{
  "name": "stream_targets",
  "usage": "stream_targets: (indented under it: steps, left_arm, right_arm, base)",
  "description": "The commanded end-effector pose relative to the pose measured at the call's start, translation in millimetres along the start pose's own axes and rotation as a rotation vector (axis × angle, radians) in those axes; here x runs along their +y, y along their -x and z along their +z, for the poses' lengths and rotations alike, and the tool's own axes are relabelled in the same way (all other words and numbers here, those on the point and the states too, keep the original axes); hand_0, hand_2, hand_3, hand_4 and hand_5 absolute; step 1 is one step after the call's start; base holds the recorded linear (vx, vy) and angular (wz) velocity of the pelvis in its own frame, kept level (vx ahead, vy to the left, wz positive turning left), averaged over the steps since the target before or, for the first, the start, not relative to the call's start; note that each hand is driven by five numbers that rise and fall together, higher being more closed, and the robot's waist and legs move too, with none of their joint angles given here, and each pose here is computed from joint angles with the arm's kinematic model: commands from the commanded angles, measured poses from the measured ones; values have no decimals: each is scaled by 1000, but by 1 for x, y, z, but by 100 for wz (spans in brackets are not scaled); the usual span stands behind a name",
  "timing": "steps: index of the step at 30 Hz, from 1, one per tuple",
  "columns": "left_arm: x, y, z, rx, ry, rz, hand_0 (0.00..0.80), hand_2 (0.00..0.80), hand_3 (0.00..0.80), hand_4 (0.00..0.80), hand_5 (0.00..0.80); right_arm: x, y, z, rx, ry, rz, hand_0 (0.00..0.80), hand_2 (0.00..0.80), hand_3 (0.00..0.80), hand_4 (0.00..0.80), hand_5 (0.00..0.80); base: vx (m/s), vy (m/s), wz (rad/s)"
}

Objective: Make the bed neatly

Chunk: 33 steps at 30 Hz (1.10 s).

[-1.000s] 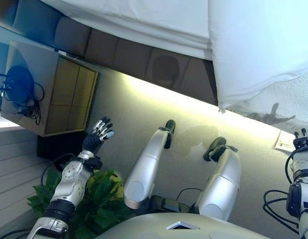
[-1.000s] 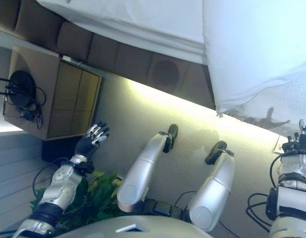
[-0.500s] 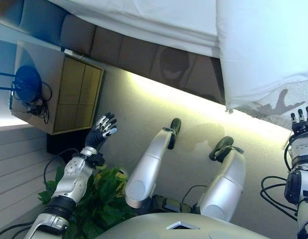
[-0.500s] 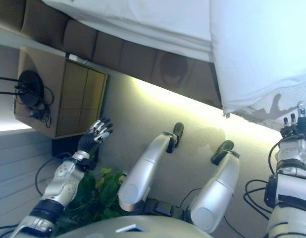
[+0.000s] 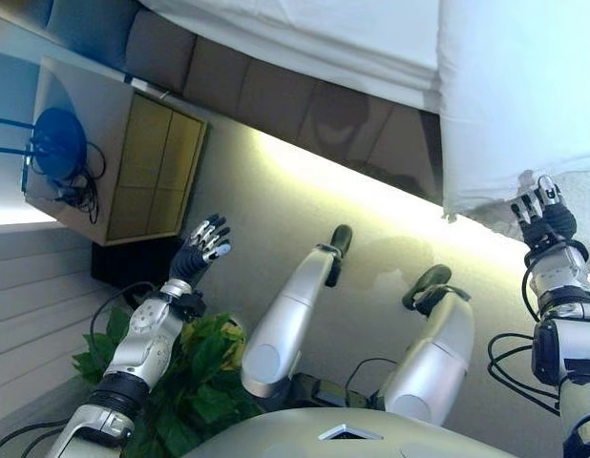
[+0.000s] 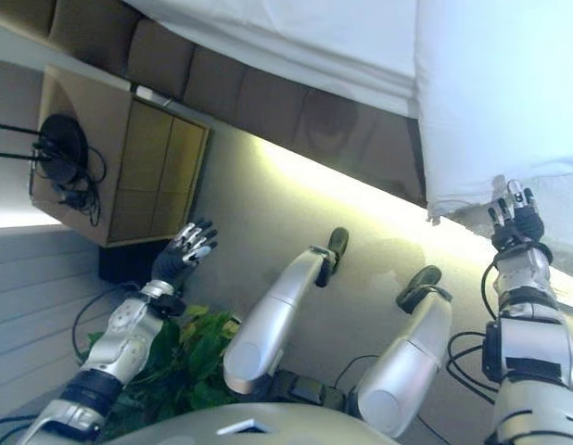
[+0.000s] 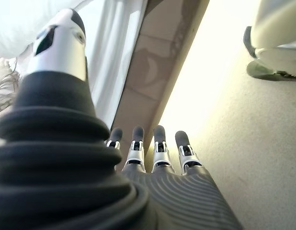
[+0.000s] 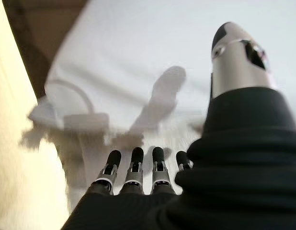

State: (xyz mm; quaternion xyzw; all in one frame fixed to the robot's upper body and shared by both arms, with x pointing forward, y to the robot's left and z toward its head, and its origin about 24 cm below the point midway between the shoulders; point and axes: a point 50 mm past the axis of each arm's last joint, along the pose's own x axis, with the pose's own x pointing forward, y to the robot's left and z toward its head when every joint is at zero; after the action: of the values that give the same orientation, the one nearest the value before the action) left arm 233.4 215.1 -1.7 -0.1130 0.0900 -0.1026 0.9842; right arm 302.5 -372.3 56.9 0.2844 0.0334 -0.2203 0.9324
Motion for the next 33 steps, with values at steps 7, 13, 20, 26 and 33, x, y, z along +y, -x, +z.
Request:
stream_targets:
  steps: [7, 13, 20, 26, 33]
  left_arm:
    - [-5, -2, 12, -99, 51, -26, 0, 0, 0, 0, 0]
    - [-6, 0, 10, -99, 68, -28, 0, 0, 0, 0, 0]
    - [-5, 4, 11, -123, 105, -9, 0, 0, 0, 0, 0]
    - [-1, 7, 13, -145, 128, 8, 0, 0, 0, 0, 0]
    - [-1, 9, 13, -153, 125, -18, 0, 0, 0, 0, 0]
  right_arm:
    - [37, -10, 35, -85, -22, 210, 0, 0, 0, 0, 0]
    - [51, -13, 42, -127, -76, 250, 213, 213, 213, 213, 213]
    - [55, -13, 38, -132, -129, 282, 800, 800, 800, 800, 800]
    - [69, -11, 6, -58, -108, 346, 800, 800, 800, 800, 800]
    - [97, -9, -29, 72, 127, 416, 800, 800, 800, 800, 800]
  base:
    - [-12, 26, 3]
    - [-3, 40, 3]
    - [2, 54, 2]
    - [6, 36, 12]
    - [7, 23, 15]
